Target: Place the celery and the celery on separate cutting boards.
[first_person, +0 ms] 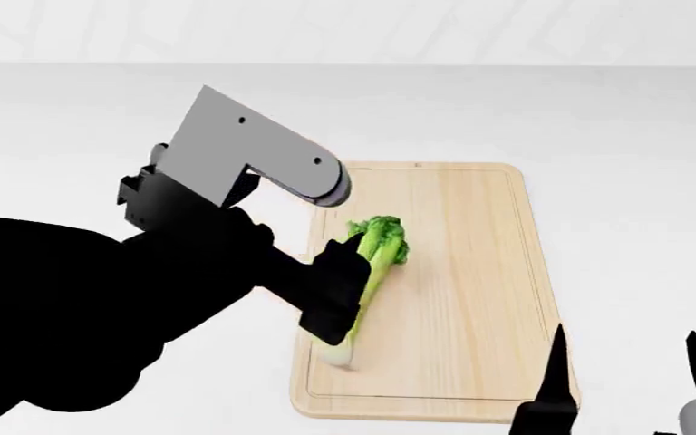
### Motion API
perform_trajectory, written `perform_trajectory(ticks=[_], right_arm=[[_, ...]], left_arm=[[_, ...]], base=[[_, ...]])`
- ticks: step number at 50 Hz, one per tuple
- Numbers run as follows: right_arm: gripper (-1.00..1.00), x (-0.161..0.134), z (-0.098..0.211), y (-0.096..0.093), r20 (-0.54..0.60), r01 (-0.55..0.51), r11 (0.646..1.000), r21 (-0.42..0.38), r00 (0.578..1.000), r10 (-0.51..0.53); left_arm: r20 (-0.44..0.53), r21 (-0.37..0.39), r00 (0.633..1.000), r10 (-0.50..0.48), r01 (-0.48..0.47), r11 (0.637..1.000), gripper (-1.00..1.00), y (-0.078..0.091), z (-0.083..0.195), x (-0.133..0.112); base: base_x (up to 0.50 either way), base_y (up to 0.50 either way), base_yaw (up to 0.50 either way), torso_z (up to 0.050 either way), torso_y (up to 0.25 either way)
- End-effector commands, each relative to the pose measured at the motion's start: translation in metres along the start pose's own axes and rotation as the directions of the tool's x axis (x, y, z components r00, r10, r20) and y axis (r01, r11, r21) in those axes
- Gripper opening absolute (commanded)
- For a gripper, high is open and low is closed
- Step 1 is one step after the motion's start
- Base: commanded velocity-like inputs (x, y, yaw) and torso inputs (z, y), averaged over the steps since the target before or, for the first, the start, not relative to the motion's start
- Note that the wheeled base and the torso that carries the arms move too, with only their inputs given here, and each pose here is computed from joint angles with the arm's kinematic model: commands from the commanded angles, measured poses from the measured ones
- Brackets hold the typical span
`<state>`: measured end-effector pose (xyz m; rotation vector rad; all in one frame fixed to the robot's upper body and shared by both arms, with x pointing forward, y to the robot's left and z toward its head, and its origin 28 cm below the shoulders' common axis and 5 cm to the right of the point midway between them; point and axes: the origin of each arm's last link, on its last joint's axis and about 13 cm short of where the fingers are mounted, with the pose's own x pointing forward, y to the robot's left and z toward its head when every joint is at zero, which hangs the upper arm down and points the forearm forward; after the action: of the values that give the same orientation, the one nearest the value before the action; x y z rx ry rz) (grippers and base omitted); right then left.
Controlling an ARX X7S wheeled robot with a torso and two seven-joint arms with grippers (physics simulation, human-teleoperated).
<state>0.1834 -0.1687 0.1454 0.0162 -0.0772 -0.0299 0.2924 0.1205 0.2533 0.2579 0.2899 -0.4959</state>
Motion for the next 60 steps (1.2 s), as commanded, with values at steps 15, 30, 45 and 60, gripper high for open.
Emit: perform_trajectory(ticks=[15,30,45,60], right_arm=[[1.00,0.000,0.006,0.007,-0.019,-0.022,1.000,0.007,1.000,0.022],[1.00,-0.019,0.006,0.013,0.022,0.014,1.000,0.023,1.000,-0.014],[1.00,-0.011,0.056,0.018,-0.021,0.047,0.999,-0.013,0.999,-0.048],[1.00,-0.023,0.156,0.016,0.143,-0.020,0.999,0.030,0.990,0.016]], left_arm=[[0.097,-0.233,0.945,0.313,-0.284,0.930,1.00,0.035,-0.078,-0.109],[0.162,-0.334,0.900,0.405,-0.336,0.881,1.00,0.034,-0.129,-0.163],[0.157,-0.219,0.890,0.429,-0.392,0.894,1.00,0.033,-0.105,-0.162],[0.212,-0.177,0.866,0.453,-0.422,0.889,1.00,0.037,-0.028,-0.194]], base=[[0.00,0.00,0.00,0.000,0.000],[0.00,0.00,0.00,0.000,0.000],[0.00,0.00,0.00,0.000,0.000],[0.00,0.00,0.00,0.001,0.000]])
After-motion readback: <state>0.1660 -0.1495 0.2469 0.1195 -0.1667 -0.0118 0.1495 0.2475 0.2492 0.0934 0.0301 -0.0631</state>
